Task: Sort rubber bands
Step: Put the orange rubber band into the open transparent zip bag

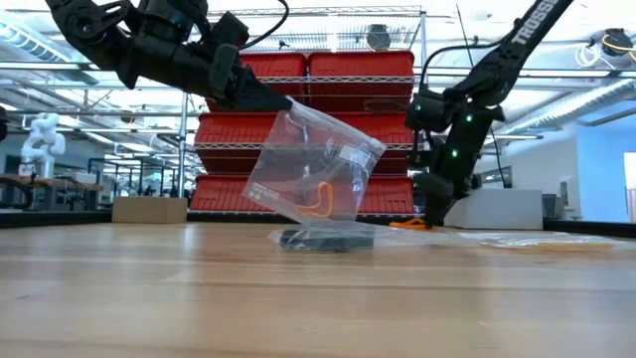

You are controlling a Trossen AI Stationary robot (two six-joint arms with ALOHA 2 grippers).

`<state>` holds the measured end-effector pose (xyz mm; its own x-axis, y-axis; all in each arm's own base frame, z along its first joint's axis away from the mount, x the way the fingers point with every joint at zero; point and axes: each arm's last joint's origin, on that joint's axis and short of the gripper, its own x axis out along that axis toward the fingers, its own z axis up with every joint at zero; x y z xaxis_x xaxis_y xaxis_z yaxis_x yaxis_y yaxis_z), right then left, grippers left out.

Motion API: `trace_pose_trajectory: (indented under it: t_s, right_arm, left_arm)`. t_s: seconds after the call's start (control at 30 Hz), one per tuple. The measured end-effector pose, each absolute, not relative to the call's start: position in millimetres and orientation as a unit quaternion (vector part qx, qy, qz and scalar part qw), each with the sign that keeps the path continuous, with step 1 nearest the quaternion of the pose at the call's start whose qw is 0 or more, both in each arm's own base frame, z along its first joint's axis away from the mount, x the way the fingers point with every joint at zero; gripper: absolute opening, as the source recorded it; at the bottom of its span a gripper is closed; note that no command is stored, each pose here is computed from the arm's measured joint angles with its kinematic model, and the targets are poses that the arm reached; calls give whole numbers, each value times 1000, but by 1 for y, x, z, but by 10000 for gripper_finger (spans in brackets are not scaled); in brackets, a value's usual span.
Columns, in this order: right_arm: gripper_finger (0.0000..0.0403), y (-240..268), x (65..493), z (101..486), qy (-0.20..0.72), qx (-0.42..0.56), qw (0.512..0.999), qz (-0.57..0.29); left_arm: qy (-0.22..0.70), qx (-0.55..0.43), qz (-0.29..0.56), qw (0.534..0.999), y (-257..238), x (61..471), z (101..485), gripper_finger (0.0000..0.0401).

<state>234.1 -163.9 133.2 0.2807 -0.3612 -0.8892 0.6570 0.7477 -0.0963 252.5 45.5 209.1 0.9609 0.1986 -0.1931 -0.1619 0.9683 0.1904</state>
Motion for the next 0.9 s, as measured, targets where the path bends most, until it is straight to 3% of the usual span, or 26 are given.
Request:
trace_pose_trajectory:
  t_s: [0.2,0.4,0.57,0.9]
  right_arm:
    - [140,-167,238,119,520,143,779,-321]
    - [13,-167,242,120,513,114,793,-309]
    - [3,-155,240,137,505,110,799,-307]
    - [1,-109,240,201,419,88,861,-273]
  left_arm:
    - [106,87,91,986,46,253,209,0]
    - [106,87,91,986,46,253,209,0]
    - [113,87,90,986,45,252,208,0]
    - [113,87,90,986,45,252,208,0]
